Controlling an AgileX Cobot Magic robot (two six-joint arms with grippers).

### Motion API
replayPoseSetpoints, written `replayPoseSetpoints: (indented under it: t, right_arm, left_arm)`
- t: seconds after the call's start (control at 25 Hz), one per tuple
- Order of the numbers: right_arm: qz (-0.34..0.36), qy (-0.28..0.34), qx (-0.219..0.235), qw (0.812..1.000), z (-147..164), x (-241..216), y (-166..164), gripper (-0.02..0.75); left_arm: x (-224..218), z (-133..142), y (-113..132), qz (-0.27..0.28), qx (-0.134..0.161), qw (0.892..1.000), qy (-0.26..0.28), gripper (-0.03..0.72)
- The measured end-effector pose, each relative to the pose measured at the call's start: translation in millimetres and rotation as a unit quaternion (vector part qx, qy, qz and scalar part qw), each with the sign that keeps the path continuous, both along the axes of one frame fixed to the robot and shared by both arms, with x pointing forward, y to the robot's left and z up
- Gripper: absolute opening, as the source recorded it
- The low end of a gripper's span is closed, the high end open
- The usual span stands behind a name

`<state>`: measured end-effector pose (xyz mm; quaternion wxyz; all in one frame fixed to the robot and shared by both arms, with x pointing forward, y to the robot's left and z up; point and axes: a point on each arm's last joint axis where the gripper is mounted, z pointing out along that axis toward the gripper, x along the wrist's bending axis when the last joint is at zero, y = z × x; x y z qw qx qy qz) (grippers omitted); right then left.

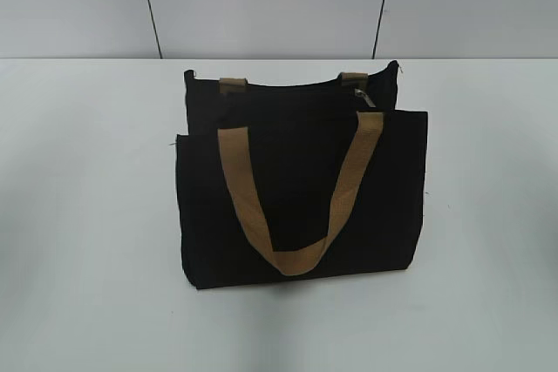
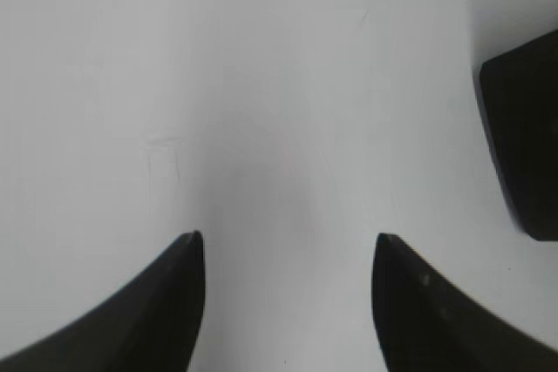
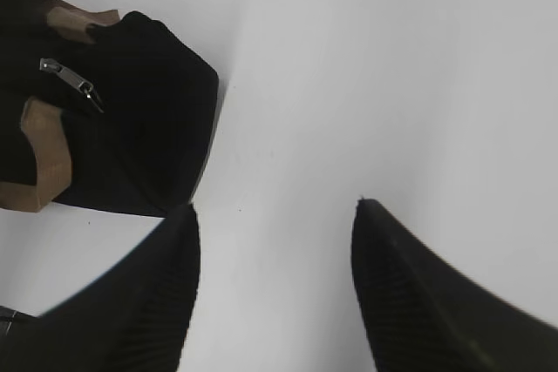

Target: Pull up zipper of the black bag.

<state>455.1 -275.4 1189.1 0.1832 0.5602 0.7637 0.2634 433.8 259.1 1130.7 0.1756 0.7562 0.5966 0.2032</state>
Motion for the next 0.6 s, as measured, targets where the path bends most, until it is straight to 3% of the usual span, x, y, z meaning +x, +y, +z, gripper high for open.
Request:
replayPoseSetpoints:
  t: [0.24,0.6]
  right_arm:
    - [-0.001,-0.009,0.001,1.0,-18,-59,-2,0.434]
    - [-0.01,-0.006,0.004,1.0,-107,-135,-5,0.434]
  left_arm:
    - [-62,-14,10,-0.003,-0.053,0.998,-0.042,0.452]
    - [-139,-41,27,-0.012,-0.103,0.986,-0.134,0.452]
